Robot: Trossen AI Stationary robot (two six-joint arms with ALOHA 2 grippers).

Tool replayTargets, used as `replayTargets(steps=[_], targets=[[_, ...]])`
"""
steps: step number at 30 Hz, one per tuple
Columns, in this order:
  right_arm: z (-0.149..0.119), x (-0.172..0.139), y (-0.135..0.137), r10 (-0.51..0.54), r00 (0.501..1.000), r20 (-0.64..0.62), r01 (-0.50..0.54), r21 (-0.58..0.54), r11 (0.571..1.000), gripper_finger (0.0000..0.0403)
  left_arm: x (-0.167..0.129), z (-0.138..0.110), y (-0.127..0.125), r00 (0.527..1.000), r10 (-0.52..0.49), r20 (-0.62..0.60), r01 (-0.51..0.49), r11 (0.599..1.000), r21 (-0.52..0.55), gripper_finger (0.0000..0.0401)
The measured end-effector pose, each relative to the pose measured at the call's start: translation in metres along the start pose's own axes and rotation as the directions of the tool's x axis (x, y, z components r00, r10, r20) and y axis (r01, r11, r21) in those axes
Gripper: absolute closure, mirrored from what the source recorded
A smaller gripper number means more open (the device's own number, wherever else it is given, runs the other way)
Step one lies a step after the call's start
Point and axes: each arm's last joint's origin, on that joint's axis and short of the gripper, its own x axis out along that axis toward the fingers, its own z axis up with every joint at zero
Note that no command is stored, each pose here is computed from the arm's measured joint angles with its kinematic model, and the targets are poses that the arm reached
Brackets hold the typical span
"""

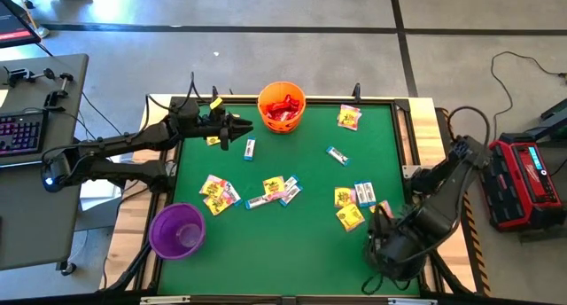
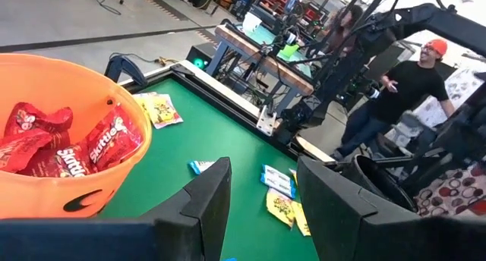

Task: Sort candy by brand, put in halloween buckets
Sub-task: Put the white chocolate bar into the black bucket

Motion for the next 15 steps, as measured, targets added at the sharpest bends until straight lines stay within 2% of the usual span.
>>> replayTargets(steps=[7, 11, 15], targets=[[0.036, -0.016, -0.01, 0.002, 0.989, 0.15, -0.004, 0.01, 1.0, 0.0392, 0.0, 0.0, 0.0, 1.0, 0.0, -0.001, 0.0, 1.0, 0.0, 0.0256], [0.061, -0.013, -0.015, -0.008, 0.966, 0.259, -0.003, 0.043, 0.999, 0.0391, 0.0, 0.0, 0.0, 1.0, 0.0, -0.001, 0.0, 1.0, 0.008, 0.0256], [0.089, -0.013, -0.02, 0.01, 0.92, 0.392, -0.045, 0.079, 0.996, 0.04, 0.0, -0.001, -0.001, 1.0, -0.019, -0.015, 0.02, 0.999, 0.04, 0.0256]])
